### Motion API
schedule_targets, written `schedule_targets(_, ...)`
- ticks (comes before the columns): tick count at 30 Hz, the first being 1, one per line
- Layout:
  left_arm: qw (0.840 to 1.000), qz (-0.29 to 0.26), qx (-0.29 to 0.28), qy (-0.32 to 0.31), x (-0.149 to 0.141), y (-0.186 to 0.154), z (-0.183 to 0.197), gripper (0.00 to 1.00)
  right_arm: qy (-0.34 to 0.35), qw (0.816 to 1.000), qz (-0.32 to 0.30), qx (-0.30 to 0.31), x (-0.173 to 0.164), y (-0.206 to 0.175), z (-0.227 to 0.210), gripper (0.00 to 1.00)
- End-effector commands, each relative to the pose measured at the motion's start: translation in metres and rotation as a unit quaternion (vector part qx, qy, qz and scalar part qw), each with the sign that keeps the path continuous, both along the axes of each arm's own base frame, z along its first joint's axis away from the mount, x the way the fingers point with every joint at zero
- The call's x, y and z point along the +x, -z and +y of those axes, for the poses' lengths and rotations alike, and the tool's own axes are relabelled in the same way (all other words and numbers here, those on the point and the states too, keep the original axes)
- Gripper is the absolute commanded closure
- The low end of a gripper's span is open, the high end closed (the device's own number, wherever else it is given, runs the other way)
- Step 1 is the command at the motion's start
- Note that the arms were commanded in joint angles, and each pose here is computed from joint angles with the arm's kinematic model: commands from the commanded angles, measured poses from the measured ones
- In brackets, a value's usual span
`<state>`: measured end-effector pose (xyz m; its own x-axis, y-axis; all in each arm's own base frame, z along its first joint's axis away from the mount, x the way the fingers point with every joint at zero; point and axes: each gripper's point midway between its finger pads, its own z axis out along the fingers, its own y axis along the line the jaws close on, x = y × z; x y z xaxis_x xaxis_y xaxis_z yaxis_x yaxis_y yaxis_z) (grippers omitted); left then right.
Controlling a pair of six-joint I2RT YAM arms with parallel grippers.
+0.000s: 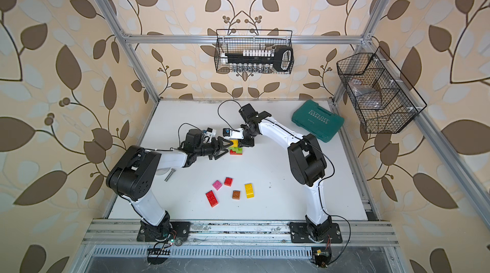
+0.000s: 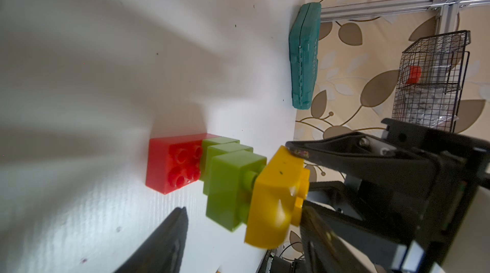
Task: Assemble the letter s with lego
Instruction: Assemble the lego brick with the lego brick.
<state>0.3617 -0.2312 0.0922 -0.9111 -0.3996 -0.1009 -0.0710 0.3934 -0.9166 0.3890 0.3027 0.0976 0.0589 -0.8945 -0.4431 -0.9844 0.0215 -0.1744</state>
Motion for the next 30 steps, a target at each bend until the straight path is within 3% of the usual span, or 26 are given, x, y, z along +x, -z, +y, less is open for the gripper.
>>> schedule_targets(1,0.999,-0.035,-0.012,-0.007,0.008,-0.018,-0.002,0.31,0.0,1.0,0.008,-0.007,-0.008,-0.003,-0.007,0.85)
schedule_targets(30,0.999,-0.034,-0.008,0.011,0.01,-0.013,-0.015,0.44,-0.002,1.0,0.01,-0.004,-0.007,-0.004,-0.004,0.85)
